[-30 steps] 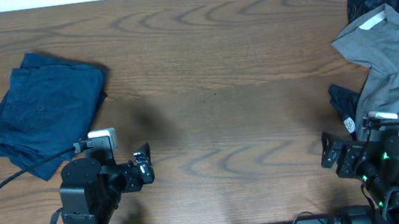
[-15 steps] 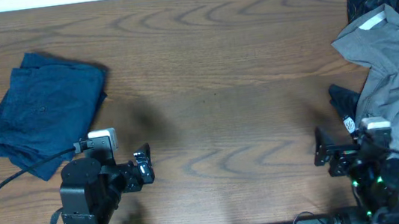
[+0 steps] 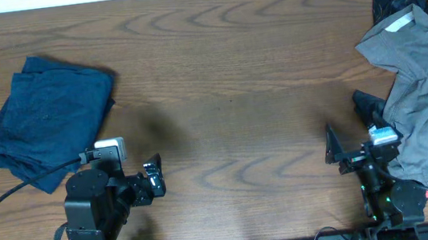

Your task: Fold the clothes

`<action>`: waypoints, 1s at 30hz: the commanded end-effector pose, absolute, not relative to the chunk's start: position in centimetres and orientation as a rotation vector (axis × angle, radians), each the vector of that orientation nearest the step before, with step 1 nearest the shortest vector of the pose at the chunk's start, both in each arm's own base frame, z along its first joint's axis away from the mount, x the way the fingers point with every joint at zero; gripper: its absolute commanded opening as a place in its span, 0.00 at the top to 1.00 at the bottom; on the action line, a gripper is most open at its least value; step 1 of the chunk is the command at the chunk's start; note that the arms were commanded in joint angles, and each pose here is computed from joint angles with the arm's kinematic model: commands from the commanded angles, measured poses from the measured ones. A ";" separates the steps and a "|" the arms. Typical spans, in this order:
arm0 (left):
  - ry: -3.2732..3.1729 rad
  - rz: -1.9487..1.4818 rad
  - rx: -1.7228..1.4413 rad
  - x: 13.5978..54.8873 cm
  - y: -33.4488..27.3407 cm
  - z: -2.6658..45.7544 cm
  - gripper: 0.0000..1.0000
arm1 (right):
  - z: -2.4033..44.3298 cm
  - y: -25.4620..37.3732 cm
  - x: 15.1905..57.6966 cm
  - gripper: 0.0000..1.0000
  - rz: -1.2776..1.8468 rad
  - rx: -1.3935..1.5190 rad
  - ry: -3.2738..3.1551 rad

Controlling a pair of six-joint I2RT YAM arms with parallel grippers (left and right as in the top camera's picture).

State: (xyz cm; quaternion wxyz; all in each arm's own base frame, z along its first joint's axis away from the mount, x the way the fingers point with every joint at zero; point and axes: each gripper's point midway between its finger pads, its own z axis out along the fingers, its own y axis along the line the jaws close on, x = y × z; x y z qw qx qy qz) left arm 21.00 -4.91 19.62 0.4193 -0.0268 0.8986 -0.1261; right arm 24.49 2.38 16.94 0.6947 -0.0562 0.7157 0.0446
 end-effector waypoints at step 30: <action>2.245 -0.297 -0.049 21.0 -4.8 19.8 0.02 | 16.0 2.7 24.4 0.01 0.023 -0.230 1.615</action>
